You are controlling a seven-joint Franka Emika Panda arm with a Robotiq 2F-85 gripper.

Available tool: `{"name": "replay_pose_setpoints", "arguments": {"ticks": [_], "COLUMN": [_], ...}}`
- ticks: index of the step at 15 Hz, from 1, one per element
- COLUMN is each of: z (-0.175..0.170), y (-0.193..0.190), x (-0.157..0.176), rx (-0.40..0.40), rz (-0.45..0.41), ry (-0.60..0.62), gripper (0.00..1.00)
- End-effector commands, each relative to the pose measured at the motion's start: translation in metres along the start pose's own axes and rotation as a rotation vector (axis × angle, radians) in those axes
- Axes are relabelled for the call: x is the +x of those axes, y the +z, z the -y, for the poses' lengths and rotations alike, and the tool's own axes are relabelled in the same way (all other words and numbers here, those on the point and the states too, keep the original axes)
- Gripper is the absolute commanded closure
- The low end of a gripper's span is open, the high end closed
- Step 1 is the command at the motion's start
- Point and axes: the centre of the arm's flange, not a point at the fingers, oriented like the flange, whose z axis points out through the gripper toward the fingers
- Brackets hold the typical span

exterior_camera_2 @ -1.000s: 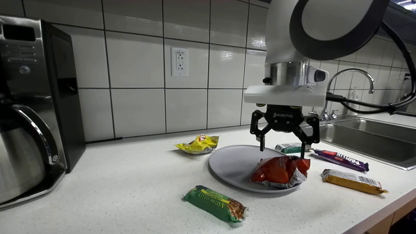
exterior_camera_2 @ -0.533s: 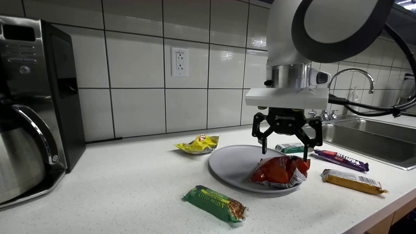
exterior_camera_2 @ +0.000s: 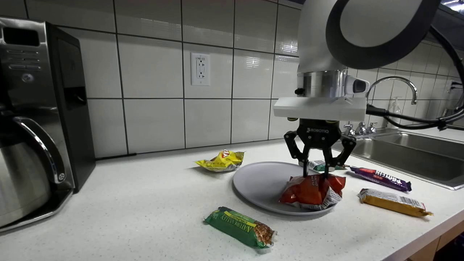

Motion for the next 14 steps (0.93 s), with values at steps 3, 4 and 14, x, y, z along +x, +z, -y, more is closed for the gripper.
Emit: {"name": "replay_pose_setpoints", "arguments": {"ticks": [3,4,14], "z": [-0.008,-0.008,0.007], "y": [-0.009,-0.010,-0.054], "x": [-0.004,-0.004,-0.006], "rx": [0.020,0.021,0.086], "rz": [-0.017,-0.019,-0.058], "ry": [0.020,0.021,-0.007], "gripper": [1.00,1.00,1.00]}}
